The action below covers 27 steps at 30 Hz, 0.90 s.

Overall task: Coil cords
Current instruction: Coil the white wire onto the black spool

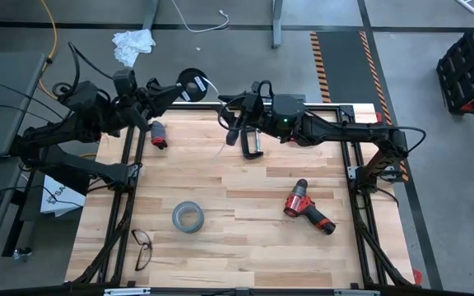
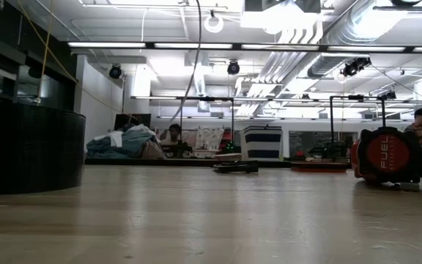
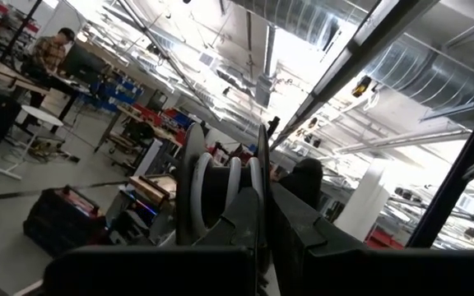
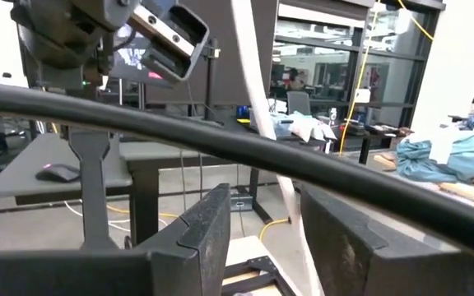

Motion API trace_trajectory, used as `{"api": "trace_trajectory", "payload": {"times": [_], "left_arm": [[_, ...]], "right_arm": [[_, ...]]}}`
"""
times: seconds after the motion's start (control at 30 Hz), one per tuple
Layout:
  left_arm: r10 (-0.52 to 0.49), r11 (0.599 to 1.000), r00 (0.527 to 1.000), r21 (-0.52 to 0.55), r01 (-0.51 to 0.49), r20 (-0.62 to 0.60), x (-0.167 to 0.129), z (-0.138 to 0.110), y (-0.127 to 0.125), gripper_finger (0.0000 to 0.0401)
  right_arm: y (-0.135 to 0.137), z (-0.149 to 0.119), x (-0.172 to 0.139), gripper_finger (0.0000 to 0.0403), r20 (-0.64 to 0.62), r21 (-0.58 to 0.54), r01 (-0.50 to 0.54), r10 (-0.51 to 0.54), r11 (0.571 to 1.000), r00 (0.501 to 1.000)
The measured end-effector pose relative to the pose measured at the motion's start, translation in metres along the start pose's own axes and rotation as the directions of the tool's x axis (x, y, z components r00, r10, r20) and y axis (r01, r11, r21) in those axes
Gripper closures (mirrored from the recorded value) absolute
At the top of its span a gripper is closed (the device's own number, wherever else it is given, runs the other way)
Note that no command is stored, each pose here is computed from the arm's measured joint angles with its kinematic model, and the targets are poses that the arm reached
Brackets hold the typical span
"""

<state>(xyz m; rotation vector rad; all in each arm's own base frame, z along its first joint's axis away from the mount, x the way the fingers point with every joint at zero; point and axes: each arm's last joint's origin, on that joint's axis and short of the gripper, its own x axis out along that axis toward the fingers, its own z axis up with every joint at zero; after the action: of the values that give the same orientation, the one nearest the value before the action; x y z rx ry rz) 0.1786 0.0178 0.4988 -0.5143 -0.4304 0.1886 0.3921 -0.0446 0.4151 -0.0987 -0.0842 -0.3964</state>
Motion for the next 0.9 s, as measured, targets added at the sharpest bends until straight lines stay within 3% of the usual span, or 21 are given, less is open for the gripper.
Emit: {"api": "trace_trajectory", "payload": {"times": [0.33,0.6,0.7,0.9], "left_arm": [[-0.005,1.000,1.000,-0.003,0.005,-0.007,0.001,-0.001,0.000,0.0397],[-0.005,1.000,1.000,-0.002,0.005,-0.007,0.001,-0.001,0.000,0.0397],[-0.005,1.000,1.000,0.000,0.005,-0.008,0.001,-0.001,0.000,0.0397],[0.031,0.999,0.999,-0.029,-0.032,-0.028,0.013,-0.012,0.004,0.0397]], "right_arm": [[-0.001,-0.001,0.000,0.0271,-0.010,-0.036,0.025,-0.025,0.999,1.000],[0.003,-0.003,-0.001,0.0392,-0.031,-0.054,0.013,-0.015,0.998,0.999],[0.006,-0.002,-0.002,0.0397,-0.026,0.020,0.010,-0.009,1.000,1.000],[0.022,0.001,-0.005,0.0400,0.016,0.121,-0.103,0.102,0.987,0.995]]}}
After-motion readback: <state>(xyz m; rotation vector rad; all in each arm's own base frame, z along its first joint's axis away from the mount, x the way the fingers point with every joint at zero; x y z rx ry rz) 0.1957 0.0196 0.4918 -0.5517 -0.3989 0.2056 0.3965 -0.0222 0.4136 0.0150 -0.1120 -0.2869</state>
